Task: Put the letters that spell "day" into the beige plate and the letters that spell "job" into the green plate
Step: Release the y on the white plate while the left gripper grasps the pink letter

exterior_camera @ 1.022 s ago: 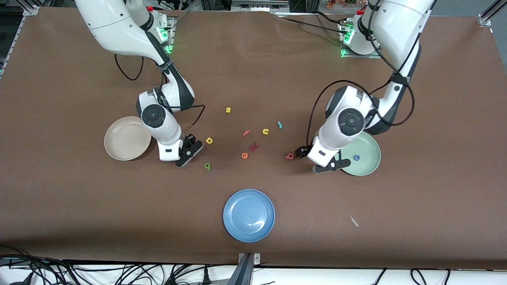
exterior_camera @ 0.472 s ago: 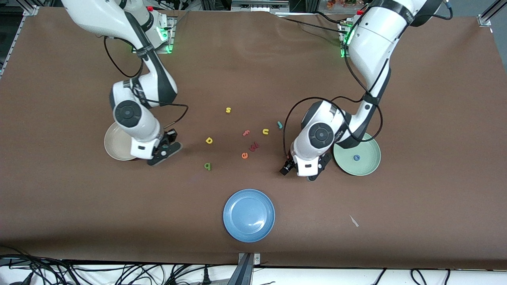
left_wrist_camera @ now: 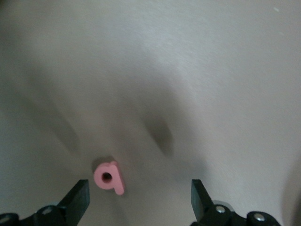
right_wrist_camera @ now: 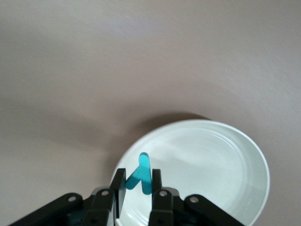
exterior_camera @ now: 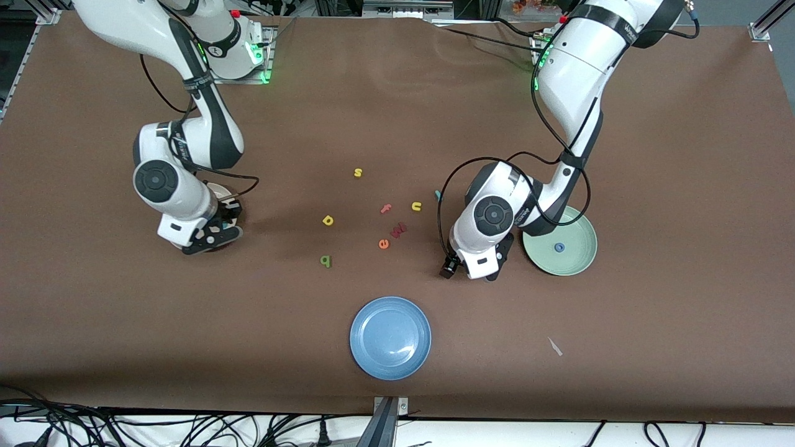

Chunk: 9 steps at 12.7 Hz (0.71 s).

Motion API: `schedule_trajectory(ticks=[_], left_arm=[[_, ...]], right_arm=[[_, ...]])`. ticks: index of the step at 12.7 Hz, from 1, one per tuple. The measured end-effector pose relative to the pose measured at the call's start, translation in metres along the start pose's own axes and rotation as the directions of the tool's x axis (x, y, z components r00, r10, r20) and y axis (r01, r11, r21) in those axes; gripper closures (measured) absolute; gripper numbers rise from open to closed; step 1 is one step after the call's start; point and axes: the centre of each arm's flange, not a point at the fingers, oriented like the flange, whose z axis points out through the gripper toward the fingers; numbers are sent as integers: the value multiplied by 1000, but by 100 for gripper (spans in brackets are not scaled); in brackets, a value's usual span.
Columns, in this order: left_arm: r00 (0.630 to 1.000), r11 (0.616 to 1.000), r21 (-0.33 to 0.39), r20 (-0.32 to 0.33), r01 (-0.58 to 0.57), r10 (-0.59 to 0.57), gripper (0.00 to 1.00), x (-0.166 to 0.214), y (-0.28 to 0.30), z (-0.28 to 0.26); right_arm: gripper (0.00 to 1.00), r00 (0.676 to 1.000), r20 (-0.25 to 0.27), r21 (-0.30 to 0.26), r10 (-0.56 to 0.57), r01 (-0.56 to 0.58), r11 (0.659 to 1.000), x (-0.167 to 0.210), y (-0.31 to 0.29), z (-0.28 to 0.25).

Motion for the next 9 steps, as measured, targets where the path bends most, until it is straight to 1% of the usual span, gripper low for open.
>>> schedule_trajectory(ticks=[2, 3, 4, 5, 6, 7, 9], left_arm=[[1000, 999, 40, -4, 27, -27, 10, -1, -5, 5], [999, 998, 51, -5, 32, -32, 16, -1, -7, 8], [999, 998, 56, -6, 41, -41, 16, -1, -8, 11], [999, 997, 60, -7, 48, -48, 21, -1, -9, 13], [999, 997, 63, -8, 54, -54, 22, -1, -9, 15], [998, 996, 60, -8, 60, -60, 26, -1, -9, 16], [998, 997, 51, -7, 65, -64, 28, 0, -9, 18]], right_arm=[[74, 997, -65, -11, 32, -33, 999, -26, 12, 19], [74, 996, -83, -13, 39, -40, 999, -36, 14, 29], [70, 996, -85, -13, 41, -42, 999, -42, 13, 36], [70, 996, -81, -12, 42, -43, 999, -44, 11, 38], [63, 996, -80, -11, 42, -43, 999, -44, 11, 38], [52, 996, -79, -10, 43, -44, 999, -45, 11, 36], [30, 994, -67, 10, 83, -82, 997, -43, 8, 30]])
